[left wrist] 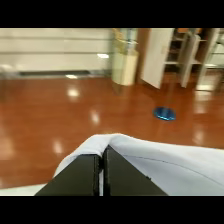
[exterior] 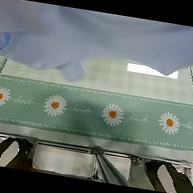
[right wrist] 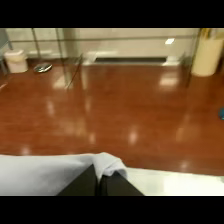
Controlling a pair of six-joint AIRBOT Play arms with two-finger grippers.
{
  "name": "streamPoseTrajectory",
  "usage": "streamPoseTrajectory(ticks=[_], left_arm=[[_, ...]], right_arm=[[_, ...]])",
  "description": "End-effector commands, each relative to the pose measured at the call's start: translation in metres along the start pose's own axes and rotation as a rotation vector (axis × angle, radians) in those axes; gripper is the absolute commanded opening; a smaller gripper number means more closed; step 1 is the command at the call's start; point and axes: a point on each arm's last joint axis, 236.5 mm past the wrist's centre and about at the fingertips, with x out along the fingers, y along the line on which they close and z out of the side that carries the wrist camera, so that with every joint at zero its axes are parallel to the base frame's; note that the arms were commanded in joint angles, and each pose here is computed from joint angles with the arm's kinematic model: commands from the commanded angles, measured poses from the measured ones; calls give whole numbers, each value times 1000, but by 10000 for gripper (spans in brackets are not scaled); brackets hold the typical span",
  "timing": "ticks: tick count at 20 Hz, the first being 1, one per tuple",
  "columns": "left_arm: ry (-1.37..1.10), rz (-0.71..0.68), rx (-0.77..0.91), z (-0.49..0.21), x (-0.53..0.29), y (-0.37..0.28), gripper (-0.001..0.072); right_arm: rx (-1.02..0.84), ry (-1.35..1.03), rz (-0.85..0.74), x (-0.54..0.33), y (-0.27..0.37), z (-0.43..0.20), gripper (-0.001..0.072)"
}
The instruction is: Fold the shirts.
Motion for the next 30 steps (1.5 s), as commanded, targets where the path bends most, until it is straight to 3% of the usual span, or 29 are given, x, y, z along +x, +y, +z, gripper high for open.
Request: streamPoseTrajectory(ticks=[1,5,8,16,21,25,30], left_arm=[[-63,130,110,14,-67,-8,18],[-8,126,138,-5,-100,-13,18],[140,121,97,-46,-82,-2,18],[728,42,-163,-259,65,33,18],[794,18,-365,-348,189,56,18],[796,58,-533,-406,277,81,18],[887,62,-608,-455,322,90,18]], right_arm=[[-71,-72,-113,-70,14,5,20],[-38,-13,-181,-96,12,-18,20],[16,114,-163,-74,3,-51,20],[288,526,66,68,-25,-211,20],[441,647,137,175,-60,-289,20],[505,690,104,275,-88,-344,20],[613,764,85,345,-118,-382,20]])
